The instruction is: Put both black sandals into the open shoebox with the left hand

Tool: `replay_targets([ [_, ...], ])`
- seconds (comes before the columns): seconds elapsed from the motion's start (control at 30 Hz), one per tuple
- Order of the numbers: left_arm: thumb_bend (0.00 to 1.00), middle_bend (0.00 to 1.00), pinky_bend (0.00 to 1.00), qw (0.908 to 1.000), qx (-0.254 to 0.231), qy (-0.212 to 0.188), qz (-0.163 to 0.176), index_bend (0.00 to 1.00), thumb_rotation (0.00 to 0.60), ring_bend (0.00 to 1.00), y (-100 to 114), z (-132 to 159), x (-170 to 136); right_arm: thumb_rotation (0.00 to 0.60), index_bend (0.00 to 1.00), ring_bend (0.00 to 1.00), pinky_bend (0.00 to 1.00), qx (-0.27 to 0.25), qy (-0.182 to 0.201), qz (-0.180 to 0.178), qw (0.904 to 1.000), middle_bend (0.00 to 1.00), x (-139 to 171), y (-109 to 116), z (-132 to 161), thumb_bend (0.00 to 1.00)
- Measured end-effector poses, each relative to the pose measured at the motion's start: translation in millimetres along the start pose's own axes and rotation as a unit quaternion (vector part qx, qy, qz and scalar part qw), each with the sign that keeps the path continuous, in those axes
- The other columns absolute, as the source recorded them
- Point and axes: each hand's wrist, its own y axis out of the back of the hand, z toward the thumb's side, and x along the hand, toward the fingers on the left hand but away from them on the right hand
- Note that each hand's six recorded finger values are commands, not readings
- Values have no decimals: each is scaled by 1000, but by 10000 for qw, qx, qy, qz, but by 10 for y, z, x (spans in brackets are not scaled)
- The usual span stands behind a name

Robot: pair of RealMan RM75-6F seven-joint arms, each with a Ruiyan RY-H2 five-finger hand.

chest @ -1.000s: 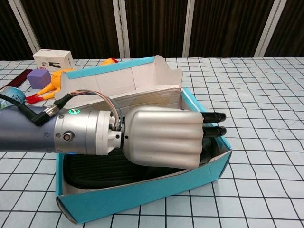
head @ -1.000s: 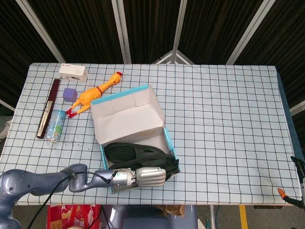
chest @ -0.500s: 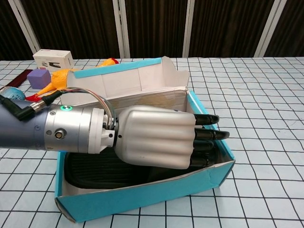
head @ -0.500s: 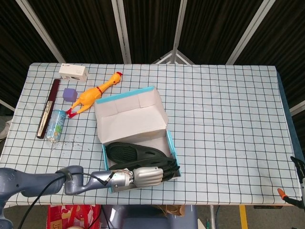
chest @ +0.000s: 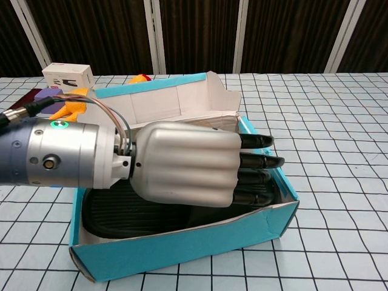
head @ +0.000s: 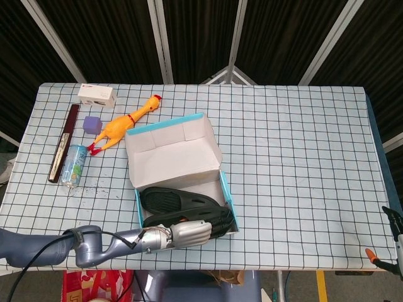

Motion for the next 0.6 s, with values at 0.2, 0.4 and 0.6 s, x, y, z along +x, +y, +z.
replay_targets([
  [0.2,137,116,101,10000,-44,36,-21,0,495,0,112,-37,-116,600,87,144,87,-1,-13,3,10000,118,0,0,-5,254],
  [0.4,139,151,107,9999,10,153,19,8,522,0,270,-143,-284,600,87,144,87,5,-19,31,10000,118,-6,-10,-3,254],
  [0.6,163,195,147,9984,-238,517,-13,64,573,25,378,-302,-529,600,87,144,87,-4,-31,25,10000,118,5,-4,-4,254],
])
